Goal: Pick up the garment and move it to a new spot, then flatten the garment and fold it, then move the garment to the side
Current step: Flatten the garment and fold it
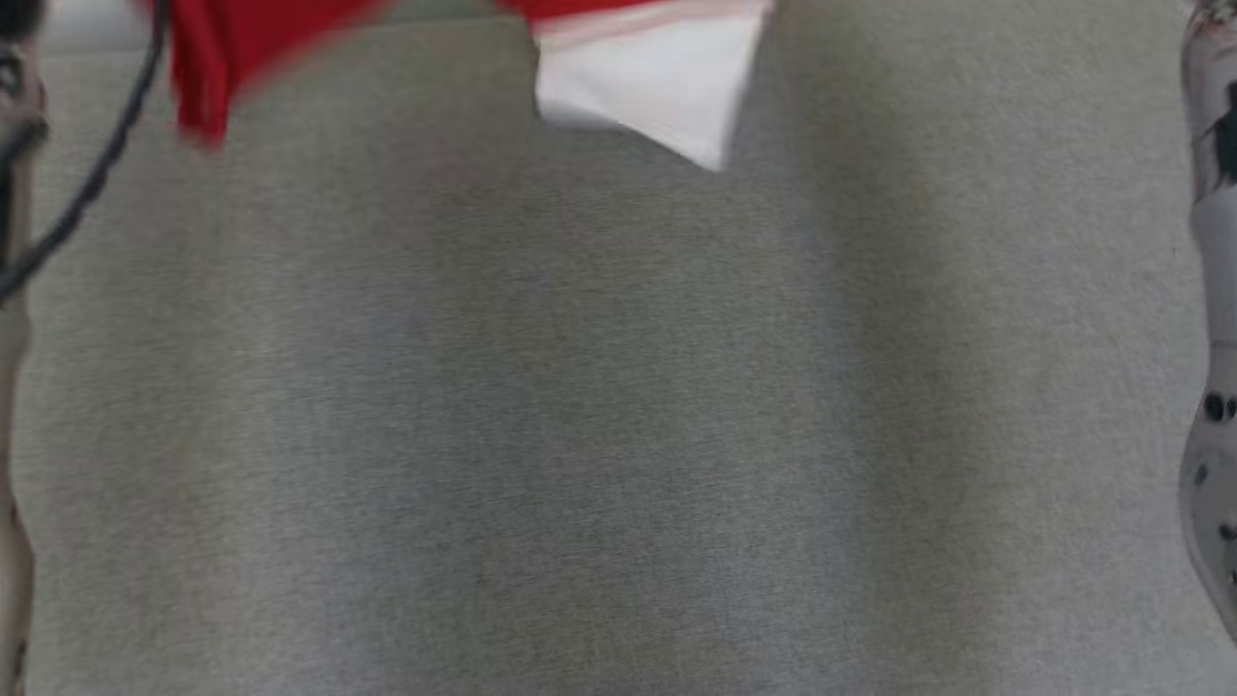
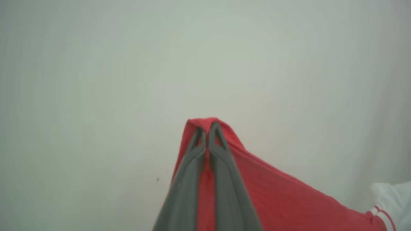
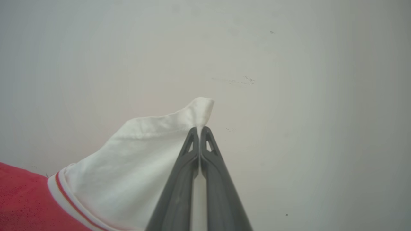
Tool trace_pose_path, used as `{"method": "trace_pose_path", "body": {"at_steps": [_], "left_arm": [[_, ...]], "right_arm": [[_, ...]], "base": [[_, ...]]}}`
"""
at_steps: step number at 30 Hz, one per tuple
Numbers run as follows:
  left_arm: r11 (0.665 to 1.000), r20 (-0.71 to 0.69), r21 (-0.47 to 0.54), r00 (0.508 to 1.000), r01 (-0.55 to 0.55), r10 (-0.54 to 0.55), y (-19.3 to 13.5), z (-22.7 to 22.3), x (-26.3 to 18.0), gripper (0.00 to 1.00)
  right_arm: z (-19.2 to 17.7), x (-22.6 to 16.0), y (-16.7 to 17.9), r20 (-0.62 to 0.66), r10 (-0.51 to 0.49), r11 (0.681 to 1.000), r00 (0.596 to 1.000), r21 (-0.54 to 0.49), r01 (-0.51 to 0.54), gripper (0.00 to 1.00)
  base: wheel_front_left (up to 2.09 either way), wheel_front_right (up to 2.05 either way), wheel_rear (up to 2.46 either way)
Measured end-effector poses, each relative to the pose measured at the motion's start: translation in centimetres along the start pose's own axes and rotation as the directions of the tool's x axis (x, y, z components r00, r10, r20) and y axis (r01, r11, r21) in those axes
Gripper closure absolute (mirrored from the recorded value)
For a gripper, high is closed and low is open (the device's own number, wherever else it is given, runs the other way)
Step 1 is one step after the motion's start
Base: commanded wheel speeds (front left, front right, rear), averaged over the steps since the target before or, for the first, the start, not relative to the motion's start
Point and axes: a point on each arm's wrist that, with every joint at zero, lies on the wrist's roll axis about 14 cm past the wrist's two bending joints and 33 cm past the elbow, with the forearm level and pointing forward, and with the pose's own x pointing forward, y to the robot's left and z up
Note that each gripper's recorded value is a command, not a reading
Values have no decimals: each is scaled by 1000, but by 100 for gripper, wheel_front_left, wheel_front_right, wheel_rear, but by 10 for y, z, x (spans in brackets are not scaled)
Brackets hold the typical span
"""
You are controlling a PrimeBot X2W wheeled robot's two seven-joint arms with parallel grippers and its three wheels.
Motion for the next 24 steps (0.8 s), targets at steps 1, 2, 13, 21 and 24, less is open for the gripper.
{"method": "trace_pose_path", "body": {"at_steps": [1, 2, 13, 21, 24], "left_arm": [[1000, 48, -3, 998, 28, -28, -8, 8, 6, 100], [999, 101, -16, 994, 48, -46, -14, 17, 12, 100], [991, -50, -18, 990, 129, -130, -3, -86, -16, 100], [998, -418, -7, 907, -58, 50, 59, -198, -168, 100], [992, -439, -4, 892, -127, 112, 66, -192, -209, 100]], "right_arm": [[11, 2, -6, 47, -10, 1000, 999, -29, 11, 100], [19, 4, -10, 79, -12, 998, 997, -63, 17, 100], [-30, -14, 15, -2, 129, 959, 992, -256, -125, 100], [-120, -108, 52, -247, 307, 930, 919, -127, -345, 100], [-142, -153, 55, -353, 345, 918, 869, -64, -391, 100]], "base": [[0, 0, 0], [0, 0, 0], [0, 0, 0], [0, 0, 0], [0, 0, 0]]}}
